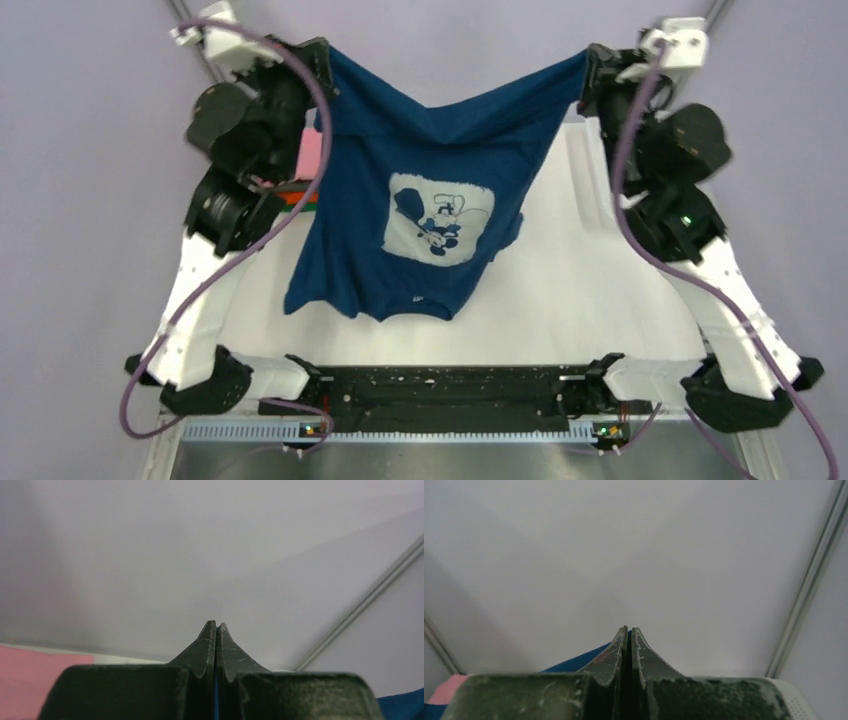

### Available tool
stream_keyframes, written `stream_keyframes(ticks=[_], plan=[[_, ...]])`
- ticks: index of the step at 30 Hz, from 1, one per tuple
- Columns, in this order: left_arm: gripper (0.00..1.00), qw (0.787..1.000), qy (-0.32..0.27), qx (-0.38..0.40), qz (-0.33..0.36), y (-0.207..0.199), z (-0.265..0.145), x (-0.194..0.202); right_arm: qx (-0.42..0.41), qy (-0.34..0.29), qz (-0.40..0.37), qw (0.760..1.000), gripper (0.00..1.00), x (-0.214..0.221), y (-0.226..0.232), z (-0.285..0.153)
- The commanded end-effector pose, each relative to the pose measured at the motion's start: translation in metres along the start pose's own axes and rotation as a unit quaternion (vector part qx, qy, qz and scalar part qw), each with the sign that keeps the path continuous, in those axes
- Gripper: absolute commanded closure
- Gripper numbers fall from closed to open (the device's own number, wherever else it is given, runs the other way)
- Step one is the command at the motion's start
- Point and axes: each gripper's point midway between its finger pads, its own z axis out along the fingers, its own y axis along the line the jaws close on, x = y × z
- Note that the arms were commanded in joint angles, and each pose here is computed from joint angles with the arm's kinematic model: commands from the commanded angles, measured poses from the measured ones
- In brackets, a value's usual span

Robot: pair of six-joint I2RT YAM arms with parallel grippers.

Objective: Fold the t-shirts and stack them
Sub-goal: Flatten out the tshirt

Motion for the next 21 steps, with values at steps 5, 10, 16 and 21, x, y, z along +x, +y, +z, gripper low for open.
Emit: stream_keyframes(ticks=[5,10,16,21], plan=[[1.00,0.999,0.026,-0.026,-0.015,0.049,0.115,0.033,0.018,-0.015,-0.045,0.999,1.00,0.052,-0.023,0.115],[1.00,0.998,-0.006,0.038,-0.042,0.033,0.146,0.016,0.021,-0.075,-0.010,0.997,1.00,0.011,-0.053,0.169],[1.00,0.996,-0.027,0.068,-0.051,0.016,0.128,-0.010,-0.003,-0.091,-0.012,0.996,1.00,-0.018,-0.055,0.154],[1.00,0.992,0.104,0.060,-0.049,0.039,0.098,0.074,-0.007,0.009,-0.021,1.000,1.00,0.054,-0.062,0.093]])
